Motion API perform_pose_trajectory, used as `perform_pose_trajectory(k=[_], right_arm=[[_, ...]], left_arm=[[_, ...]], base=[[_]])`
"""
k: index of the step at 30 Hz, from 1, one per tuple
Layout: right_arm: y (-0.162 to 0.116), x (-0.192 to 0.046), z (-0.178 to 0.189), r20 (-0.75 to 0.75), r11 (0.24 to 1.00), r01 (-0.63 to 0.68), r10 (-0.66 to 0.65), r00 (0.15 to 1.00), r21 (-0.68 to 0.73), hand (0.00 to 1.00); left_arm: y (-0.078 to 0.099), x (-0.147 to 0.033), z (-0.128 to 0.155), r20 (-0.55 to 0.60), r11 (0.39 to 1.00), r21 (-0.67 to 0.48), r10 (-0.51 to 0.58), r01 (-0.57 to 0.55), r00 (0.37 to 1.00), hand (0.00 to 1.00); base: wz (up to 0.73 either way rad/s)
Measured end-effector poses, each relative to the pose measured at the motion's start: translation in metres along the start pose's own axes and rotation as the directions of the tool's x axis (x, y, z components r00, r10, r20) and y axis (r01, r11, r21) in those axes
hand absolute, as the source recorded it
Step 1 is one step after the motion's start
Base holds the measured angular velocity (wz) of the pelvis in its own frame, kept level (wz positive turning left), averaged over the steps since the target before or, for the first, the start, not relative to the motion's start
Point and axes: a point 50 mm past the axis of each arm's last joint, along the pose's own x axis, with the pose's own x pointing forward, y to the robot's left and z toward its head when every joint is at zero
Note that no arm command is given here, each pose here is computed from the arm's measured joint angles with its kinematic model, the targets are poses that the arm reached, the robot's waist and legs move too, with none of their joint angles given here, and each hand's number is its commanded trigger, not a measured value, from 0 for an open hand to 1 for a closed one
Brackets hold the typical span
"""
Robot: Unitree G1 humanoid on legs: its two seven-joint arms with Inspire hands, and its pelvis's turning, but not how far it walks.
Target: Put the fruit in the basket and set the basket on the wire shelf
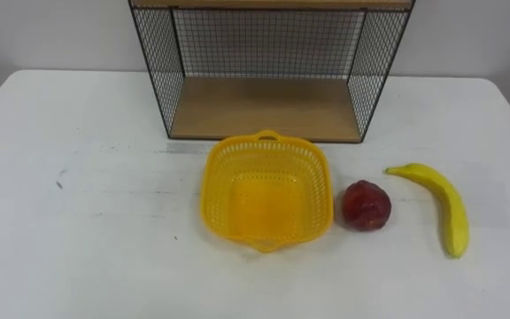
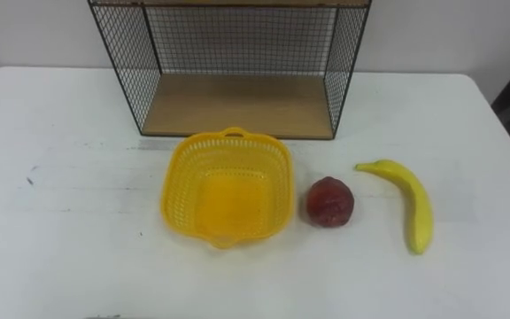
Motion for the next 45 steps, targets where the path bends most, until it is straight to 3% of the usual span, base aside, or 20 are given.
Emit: perform_pose_trajectory(k=[4,7,9,10,12,15,18,22,29,31,33,38,42,45], right_arm=[[-0.004,0.000,-0.022,-0.075,0.935,0.022,0.004,0.997,0.353,0.00],[-0.004,0.000,-0.033,-0.121,0.778,0.059,0.022,0.992,0.626,0.00],[-0.012,0.000,-0.015,-0.057,0.427,0.043,0.021,0.998,0.903,0.00],[-0.015,-0.001,-0.007,-0.030,0.344,0.023,0.015,0.999,0.939,0.00],[-0.027,-0.004,0.025,0.066,0.083,-0.063,-0.025,0.998,0.995,0.00],[-0.044,-0.012,0.061,0.166,-0.070,-0.174,-0.102,0.981,0.982,0.00],[-0.057,-0.021,0.085,0.222,-0.119,-0.242,-0.159,0.962,0.963,0.00],[-0.080,-0.038,0.110,0.294,-0.143,-0.336,-0.254,0.922,0.931,0.00],[-0.128,-0.090,0.153,0.361,-0.056,-0.443,-0.492,0.792,0.895,0.00],[-0.134,-0.106,0.162,0.378,0.001,-0.454,-0.555,0.741,0.891,0.00],[-0.141,-0.133,0.176,0.428,0.124,-0.467,-0.646,0.631,0.876,0.00],[-0.146,-0.186,0.203,0.535,0.322,-0.491,-0.749,0.391,0.809,0.00],[-0.133,-0.215,0.215,0.611,0.483,-0.438,-0.762,0.217,0.758,0.00],[-0.117,-0.232,0.224,0.680,0.568,-0.445,-0.721,0.136,0.692,0.00]], left_arm=[[0.000,0.000,0.000,0.003,0.999,-0.054,0.002,-0.002,1.000,0.00],[0.005,0.000,0.000,0.010,0.993,-0.113,0.019,-0.018,1.000,0.00],[0.010,-0.001,-0.009,0.000,0.984,-0.174,0.048,-0.047,0.999,0.00],[0.012,-0.001,-0.009,-0.001,0.980,-0.190,0.057,-0.056,0.998,0.00],[0.018,-0.001,-0.010,0.009,0.969,-0.229,0.095,-0.090,0.995,0.00],[0.026,-0.002,-0.011,0.026,0.962,-0.244,0.136,-0.125,0.990,0.00],[0.031,-0.003,-0.012,0.032,0.958,-0.251,0.154,-0.142,0.988,0.00],[0.031,-0.003,-0.013,0.030,0.956,-0.256,0.155,-0.143,0.987,0.00],[0.044,-0.006,-0.005,0.087,0.950,-0.257,0.203,-0.175,0.975,0.00],[0.045,-0.006,-0.002,0.107,0.951,-0.252,0.210,-0.178,0.972,0.00],[0.044,-0.006,-0.002,0.111,0.953,-0.248,0.207,-0.175,0.972,0.00],[0.042,-0.006,0.000,0.123,0.962,-0.218,0.197,-0.167,0.973,0.00],[0.037,-0.006,0.001,0.132,0.971,-0.181,0.180,-0.155,0.975,0.00],[0.035,-0.006,0.001,0.135,0.976,-0.156,0.171,-0.149,0.976,0.00]], base=[[0.00],[-0.05],[-0.11],[-0.23],[-0.16],[0.05],[0.00],[-0.03],[-0.01],[-0.08],[-0.14],[-0.02],[-0.05],[-0.03]])
